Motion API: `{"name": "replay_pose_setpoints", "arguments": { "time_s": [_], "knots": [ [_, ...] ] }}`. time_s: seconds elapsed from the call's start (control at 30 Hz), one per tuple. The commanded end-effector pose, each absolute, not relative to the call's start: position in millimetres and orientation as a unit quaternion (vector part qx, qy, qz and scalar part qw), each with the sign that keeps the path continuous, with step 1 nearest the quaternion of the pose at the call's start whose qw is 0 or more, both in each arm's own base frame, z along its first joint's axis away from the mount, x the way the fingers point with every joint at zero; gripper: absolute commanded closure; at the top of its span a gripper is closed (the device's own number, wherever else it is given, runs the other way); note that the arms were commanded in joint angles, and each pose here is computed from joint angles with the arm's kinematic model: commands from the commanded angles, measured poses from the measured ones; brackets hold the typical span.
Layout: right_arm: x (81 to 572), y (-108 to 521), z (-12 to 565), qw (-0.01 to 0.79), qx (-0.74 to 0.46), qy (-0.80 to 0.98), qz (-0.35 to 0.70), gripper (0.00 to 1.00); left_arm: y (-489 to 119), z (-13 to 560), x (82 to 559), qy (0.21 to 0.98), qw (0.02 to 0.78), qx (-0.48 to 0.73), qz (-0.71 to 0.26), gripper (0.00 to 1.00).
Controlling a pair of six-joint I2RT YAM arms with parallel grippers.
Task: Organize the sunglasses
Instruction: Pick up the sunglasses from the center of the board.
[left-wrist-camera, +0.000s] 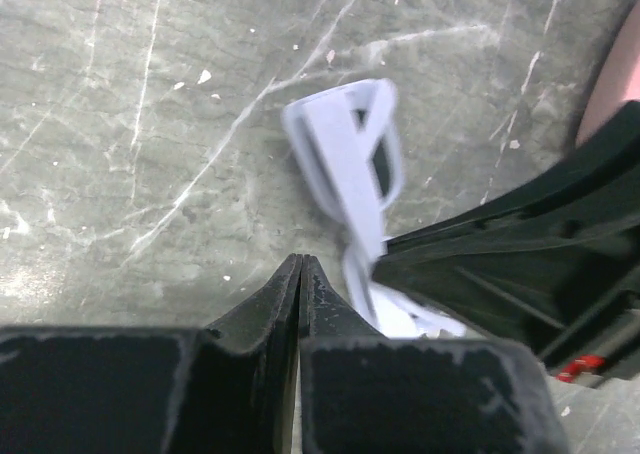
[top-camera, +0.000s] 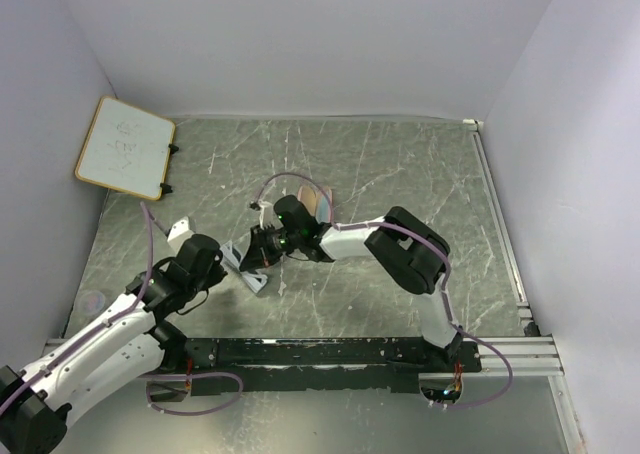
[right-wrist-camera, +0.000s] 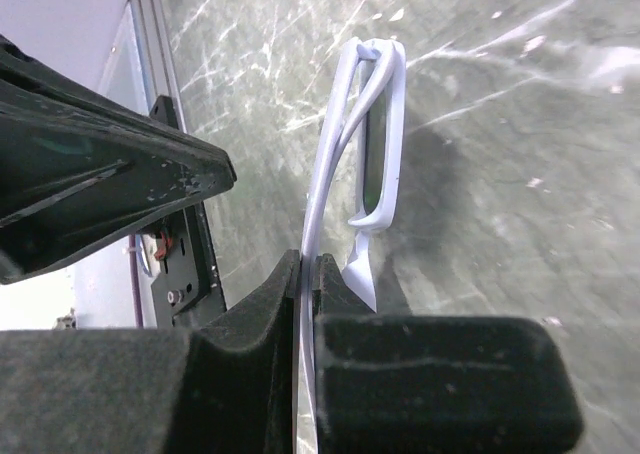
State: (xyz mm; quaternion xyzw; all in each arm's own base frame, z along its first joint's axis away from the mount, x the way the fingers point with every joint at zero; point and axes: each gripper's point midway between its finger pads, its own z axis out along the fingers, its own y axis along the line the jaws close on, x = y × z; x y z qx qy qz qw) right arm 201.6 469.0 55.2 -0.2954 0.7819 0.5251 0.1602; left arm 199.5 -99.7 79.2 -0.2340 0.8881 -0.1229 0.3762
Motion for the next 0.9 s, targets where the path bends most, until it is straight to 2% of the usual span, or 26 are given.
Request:
{"name": "replay_pose_setpoints", "arguments": {
  "time_s": [0.0,0.37,0.87],
  "knots": [
    [219.9,455.7,83.7,0.201,-0.284,0.776,0.526,1.00,-94.3,84.2,201.4,0.888,0.384,-0.228,-0.104,0.88],
    [250.2,412.2,107.3,0.248,-0.231,0.787,0.516,1.00,-102.8,88.1,226.2,0.874,0.416,-0.229,-0.105,0.88],
    [296.8,329.6,146.6,0.338,-0.150,0.797,0.477,1.00,-139.3,93.9,287.9,0.849,0.465,-0.217,-0.124,0.88]
  ]
}}
